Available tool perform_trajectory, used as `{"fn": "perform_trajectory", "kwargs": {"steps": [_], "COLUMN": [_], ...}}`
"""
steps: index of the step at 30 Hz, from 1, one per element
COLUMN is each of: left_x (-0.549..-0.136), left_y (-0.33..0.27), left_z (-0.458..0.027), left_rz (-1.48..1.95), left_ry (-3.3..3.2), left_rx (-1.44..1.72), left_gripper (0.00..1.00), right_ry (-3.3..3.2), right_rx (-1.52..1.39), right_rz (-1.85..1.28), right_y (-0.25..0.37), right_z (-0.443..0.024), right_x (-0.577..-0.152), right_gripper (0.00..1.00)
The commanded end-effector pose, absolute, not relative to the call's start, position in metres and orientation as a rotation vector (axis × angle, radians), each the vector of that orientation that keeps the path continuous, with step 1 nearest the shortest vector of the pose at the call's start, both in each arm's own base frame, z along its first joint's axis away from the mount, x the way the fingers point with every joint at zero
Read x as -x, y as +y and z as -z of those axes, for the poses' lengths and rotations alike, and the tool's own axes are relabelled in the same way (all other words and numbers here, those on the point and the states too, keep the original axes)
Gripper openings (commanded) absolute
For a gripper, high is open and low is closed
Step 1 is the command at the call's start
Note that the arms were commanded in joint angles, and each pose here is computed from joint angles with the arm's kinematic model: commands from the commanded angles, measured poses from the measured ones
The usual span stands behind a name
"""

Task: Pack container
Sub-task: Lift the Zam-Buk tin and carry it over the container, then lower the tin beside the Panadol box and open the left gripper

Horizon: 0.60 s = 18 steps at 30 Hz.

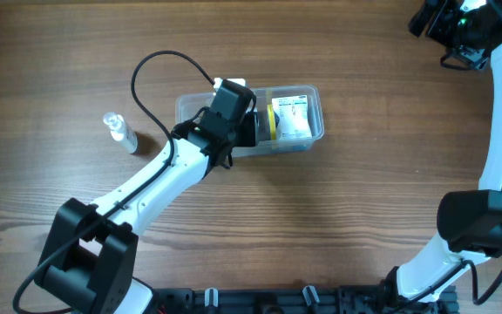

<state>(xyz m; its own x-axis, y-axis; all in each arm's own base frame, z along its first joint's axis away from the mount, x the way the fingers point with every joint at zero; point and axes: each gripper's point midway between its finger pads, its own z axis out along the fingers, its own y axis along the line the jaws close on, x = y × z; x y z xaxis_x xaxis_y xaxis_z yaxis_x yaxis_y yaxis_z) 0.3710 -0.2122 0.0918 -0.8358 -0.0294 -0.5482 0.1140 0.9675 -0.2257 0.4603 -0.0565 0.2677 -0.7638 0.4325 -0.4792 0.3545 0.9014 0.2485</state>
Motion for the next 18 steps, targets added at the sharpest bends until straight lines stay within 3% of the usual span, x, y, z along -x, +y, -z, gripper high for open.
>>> {"fn": "perform_trajectory", "kwargs": {"steps": [1, 8, 14, 18], "left_x": [-0.3796, -0.3831, -0.382, -0.381], "left_y": [-0.2162, -0.2184, -0.22, -0.2194], "left_z": [-0.0984, -0.1017, -0.1014, -0.1005], "left_rz": [0.344, 0.357, 0.369, 0.365], "left_ry": [2.506, 2.486, 2.49, 2.496], "left_rx": [-0.033, -0.032, -0.037, -0.037], "left_gripper": [0.47, 0.5, 0.32, 0.31], "right_ry": [2.514, 2.513, 2.514, 2.513], "right_rx": [-0.575, -0.577, -0.575, -0.576], "right_rz": [-0.182, -0.182, -0.182, -0.183], "right_y": [-0.0565, -0.0571, -0.0565, -0.0565], "right_z": [-0.2686, -0.2687, -0.2687, -0.2687], "right_x": [-0.4613, -0.4613, -0.4614, -0.4614], "right_gripper": [1.0, 1.0, 1.0, 1.0]}}
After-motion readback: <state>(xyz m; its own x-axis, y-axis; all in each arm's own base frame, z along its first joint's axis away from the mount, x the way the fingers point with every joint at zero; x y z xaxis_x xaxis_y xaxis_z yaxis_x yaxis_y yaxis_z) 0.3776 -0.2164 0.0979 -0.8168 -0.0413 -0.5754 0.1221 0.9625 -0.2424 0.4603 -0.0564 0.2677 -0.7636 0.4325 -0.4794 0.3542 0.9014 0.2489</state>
